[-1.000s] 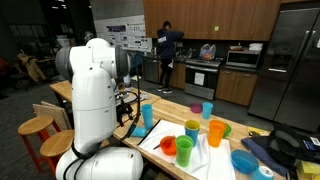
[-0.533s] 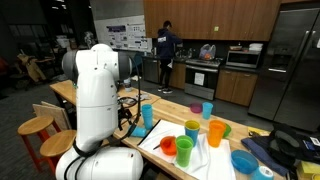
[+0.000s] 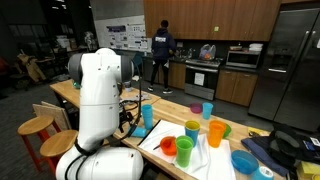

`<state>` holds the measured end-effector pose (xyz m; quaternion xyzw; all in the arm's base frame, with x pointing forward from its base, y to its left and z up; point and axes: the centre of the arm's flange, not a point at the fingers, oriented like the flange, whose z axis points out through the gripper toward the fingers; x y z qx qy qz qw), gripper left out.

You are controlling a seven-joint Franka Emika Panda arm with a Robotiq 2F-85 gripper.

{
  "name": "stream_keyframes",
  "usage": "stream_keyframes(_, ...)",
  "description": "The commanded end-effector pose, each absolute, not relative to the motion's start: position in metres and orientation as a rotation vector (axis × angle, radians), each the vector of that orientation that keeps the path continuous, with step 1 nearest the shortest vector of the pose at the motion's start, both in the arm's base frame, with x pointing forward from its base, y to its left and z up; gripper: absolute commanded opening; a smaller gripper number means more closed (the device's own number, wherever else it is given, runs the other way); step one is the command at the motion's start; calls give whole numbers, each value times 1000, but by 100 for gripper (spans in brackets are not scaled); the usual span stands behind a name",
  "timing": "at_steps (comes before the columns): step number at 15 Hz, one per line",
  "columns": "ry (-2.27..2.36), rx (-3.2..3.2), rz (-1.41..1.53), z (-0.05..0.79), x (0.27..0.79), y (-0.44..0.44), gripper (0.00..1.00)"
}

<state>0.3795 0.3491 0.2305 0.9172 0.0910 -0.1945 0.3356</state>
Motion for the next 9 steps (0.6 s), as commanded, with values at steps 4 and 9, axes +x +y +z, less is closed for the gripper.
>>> stream_keyframes(4,245,2425,-479,238,384,347,100)
stream_keyframes(9,222,2379,-446,237,388,347,100)
